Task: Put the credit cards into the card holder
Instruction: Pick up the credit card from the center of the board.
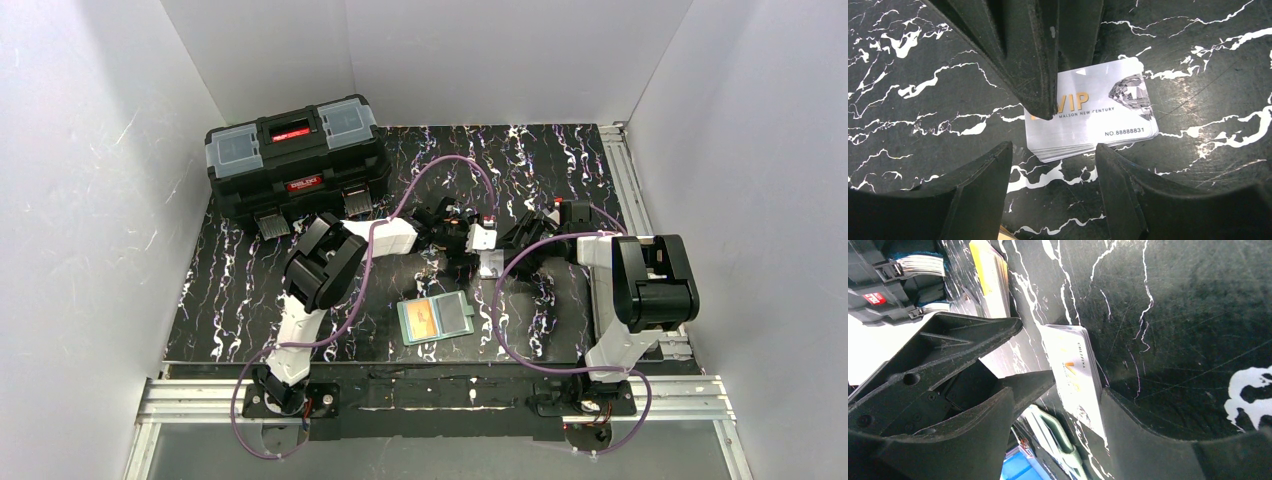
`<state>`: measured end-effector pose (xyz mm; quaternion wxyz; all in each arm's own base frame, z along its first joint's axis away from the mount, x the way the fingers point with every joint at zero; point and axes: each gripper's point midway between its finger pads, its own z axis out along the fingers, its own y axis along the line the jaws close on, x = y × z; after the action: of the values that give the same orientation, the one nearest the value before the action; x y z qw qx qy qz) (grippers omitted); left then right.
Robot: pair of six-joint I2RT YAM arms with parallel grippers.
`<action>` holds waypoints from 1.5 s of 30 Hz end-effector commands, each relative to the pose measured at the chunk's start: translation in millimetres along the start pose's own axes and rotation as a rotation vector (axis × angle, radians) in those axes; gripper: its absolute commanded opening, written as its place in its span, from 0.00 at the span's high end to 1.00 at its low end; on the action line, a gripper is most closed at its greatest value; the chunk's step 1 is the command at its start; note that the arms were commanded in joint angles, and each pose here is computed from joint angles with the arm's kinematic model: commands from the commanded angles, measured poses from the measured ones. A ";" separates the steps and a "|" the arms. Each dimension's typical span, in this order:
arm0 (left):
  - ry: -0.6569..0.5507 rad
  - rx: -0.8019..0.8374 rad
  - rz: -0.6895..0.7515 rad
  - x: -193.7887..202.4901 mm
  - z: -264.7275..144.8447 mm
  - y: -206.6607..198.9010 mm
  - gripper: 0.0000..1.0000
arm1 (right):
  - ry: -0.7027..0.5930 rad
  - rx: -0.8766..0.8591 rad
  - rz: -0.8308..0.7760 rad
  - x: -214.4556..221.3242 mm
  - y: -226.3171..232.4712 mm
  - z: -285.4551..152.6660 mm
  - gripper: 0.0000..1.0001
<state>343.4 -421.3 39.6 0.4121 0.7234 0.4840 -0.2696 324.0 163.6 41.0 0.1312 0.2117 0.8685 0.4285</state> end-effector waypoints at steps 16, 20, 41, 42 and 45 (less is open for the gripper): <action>-0.069 -0.024 0.004 -36.5 -14.3 16.4 0.39 | 0.004 0.147 0.045 10.0 -47.4 9.6 0.28; -0.076 -0.033 -0.001 -37.9 -17.2 20.7 0.39 | 0.005 0.153 0.048 10.3 -49.0 9.9 0.29; -0.100 -0.031 -0.011 -40.0 -15.2 25.2 0.39 | 0.018 0.157 0.057 12.7 -52.9 12.1 0.28; -0.100 -0.030 -0.012 -39.8 -14.4 24.7 0.39 | 0.018 0.156 0.055 12.4 -52.6 12.1 0.28; -0.092 -0.021 -0.012 -35.2 -12.4 21.7 0.39 | 0.019 0.156 0.055 12.5 -52.6 12.2 0.28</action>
<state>348.7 -424.1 51.7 0.4181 0.7044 0.4951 -0.2897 325.3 167.4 40.0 0.1279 0.2037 0.8633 0.4437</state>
